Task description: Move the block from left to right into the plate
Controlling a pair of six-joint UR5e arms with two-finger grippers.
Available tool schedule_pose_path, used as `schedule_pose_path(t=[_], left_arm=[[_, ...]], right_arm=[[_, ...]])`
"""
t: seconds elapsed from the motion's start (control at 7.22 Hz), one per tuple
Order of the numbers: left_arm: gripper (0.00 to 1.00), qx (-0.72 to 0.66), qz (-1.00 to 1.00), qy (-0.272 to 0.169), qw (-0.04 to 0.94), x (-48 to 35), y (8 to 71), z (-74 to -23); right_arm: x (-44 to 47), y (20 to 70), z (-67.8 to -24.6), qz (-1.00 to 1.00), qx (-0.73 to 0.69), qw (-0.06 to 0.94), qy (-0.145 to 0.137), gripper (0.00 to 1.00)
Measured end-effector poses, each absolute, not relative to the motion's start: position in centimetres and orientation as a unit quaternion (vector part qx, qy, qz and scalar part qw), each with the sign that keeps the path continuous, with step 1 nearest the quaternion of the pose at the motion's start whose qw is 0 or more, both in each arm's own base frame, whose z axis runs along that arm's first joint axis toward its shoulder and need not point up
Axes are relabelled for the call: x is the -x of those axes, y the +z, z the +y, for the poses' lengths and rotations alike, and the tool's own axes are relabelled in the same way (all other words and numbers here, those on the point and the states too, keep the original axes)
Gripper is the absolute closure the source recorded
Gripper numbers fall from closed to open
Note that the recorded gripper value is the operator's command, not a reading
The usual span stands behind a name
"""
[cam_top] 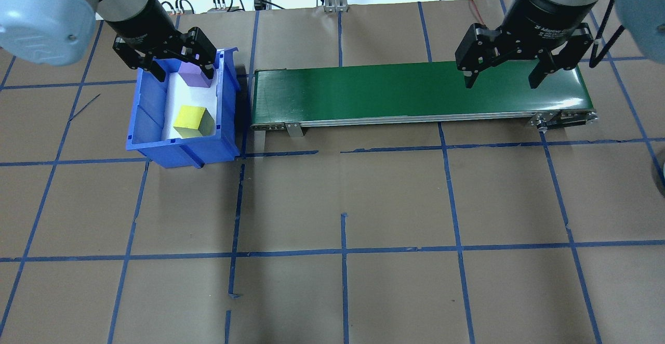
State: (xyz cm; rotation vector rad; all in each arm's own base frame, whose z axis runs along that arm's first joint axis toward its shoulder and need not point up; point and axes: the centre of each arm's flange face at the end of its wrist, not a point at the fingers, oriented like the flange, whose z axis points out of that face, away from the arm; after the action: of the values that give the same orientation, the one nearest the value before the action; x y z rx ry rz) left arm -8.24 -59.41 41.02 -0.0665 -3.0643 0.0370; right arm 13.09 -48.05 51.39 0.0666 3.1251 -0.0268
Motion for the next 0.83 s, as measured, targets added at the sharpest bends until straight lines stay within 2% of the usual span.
schedule_pose_path(t=[0.42,0.83], left_arm=[[0.0,0.023,-0.999,-0.015,0.042,3.0,31.8,-62.6],[0.0,0.056,-0.997,-0.036,0.026,2.2,26.6,-62.2]], right_arm=[[-13.1,51.3,-48.1,1.0,-0.022,0.008,-0.008,0.0],[-13.1,51.3,-48.1,1.0,-0.022,0.008,-0.008,0.0]])
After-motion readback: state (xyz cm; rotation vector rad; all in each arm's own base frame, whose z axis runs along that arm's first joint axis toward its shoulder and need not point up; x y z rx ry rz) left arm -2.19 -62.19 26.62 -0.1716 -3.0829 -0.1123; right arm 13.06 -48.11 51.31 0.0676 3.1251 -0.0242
